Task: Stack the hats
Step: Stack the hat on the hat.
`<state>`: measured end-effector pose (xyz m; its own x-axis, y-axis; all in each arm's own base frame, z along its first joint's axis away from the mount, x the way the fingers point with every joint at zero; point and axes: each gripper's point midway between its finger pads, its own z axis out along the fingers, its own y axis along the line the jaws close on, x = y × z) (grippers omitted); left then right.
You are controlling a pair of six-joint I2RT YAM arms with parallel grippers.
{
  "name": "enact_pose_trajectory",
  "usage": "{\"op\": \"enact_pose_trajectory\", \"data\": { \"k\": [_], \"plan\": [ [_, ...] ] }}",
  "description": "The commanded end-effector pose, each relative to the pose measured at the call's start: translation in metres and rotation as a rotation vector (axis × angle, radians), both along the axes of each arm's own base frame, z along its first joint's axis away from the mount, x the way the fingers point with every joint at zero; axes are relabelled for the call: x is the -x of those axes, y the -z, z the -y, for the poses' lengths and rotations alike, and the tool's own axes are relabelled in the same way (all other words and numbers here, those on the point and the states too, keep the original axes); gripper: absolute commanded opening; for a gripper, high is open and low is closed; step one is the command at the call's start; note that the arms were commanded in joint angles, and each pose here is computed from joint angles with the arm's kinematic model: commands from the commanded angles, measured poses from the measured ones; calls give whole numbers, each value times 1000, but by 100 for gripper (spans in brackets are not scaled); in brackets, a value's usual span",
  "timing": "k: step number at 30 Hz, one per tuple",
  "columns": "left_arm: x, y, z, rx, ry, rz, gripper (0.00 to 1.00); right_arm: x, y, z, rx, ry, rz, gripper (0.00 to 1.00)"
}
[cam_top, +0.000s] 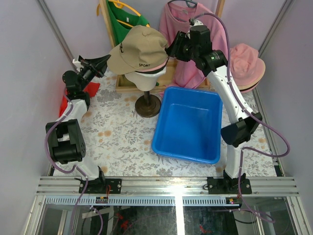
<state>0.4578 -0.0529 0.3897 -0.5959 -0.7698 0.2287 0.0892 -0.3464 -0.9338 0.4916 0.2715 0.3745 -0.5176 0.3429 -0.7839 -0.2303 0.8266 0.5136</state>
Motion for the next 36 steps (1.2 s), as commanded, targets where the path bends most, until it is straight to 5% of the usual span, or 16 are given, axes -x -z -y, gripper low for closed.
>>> {"op": "enact_pose_trajectory", "data": {
  "k": [1,18,36],
  "plan": [
    [-6,66,1,-26,40,-200,0,-1,75,49,212,112,-178,52],
    [1,66,4,-22,22,-205,0,25,74,48,202,97,-187,52],
    [-7,12,15,217,-18,-7,4,24,62,40,200,37,-104,54]
  ]
}}
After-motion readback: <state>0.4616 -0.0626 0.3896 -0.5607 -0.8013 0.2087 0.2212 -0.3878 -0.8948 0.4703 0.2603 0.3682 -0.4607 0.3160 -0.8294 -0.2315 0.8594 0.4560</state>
